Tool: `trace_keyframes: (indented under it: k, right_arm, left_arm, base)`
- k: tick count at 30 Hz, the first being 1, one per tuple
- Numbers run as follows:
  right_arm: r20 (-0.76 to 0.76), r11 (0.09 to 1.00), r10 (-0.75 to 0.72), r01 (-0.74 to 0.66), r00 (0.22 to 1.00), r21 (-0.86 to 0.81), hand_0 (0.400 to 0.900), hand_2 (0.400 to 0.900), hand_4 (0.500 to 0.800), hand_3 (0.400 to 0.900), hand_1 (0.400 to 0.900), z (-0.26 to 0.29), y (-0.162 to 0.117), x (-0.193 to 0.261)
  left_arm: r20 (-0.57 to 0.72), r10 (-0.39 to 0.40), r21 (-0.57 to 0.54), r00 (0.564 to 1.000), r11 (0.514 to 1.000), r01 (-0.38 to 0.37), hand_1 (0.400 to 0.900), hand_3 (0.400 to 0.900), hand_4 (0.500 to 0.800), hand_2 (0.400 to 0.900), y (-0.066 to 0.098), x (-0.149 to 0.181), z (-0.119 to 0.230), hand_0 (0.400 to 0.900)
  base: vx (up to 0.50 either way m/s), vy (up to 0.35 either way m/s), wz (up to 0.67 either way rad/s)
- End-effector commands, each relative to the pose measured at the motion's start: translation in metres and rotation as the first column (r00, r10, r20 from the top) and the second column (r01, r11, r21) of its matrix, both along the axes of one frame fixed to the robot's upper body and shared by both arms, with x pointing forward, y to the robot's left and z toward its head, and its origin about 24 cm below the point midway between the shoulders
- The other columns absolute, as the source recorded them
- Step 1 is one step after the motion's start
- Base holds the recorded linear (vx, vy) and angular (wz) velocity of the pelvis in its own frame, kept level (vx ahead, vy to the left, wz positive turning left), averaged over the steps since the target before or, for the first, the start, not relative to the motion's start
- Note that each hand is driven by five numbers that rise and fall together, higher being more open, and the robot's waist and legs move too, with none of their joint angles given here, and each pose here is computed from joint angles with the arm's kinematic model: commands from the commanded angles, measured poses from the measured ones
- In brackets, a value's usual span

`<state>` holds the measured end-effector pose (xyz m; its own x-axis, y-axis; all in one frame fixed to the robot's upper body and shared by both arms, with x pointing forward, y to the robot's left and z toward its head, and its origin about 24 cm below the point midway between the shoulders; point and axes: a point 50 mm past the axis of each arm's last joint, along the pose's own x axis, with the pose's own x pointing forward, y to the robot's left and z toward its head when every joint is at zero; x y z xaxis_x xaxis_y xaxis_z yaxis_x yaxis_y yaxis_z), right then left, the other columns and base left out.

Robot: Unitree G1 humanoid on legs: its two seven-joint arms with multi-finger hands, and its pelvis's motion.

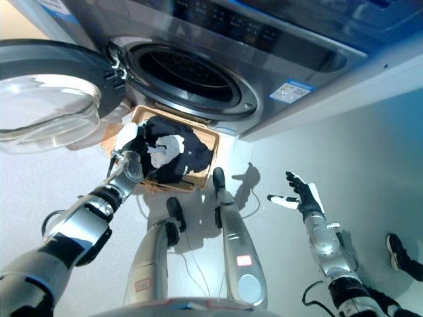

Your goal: Put the clothes in the basket into the washing machine.

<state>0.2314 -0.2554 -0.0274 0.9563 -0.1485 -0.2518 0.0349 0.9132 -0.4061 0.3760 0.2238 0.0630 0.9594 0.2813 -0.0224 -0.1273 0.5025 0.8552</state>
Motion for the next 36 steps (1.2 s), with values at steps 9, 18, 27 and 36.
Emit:
trace_keyframes:
  k: [9,18,27,36]
  right_arm:
    - [0.221,0.991,-0.094,0.112,0.971,-0.071,0.9,0.9,0.8,0.9,0.9,0.045,-0.038,-0.012]
    - [0.292,0.984,-0.131,0.161,0.948,-0.082,0.9,0.9,0.8,0.9,0.9,0.057,-0.041,-0.014]
    - [0.35,0.982,-0.133,0.172,0.927,-0.083,0.9,0.9,0.8,0.9,0.9,0.07,-0.042,-0.015]
    - [0.439,0.986,-0.109,0.154,0.892,-0.068,0.9,0.9,0.8,0.9,0.9,0.091,-0.04,-0.015]
  left_arm:
    - [0.167,0.101,0.05,0.981,0.993,-0.11,0.9,0.9,0.8,0.9,0.024,0.011,0.043,0.9]
    - [0.133,0.148,0.015,0.98,0.988,-0.151,0.9,0.9,0.8,0.9,0.023,0.007,0.031,0.9]
    - [0.127,0.155,0.019,0.98,0.987,-0.159,0.9,0.9,0.8,0.9,0.022,0.007,0.03,0.9]
    - [0.201,0.21,0.072,0.957,0.971,-0.228,0.9,0.9,0.8,0.9,0.041,0.01,0.057,0.9]
  base:
    - [-0.008,-0.007,-0.09]
    - [-0.054,-0.024,-0.07]
    - [-0.058,-0.033,-0.07]
    - [-0.045,-0.034,-0.11]
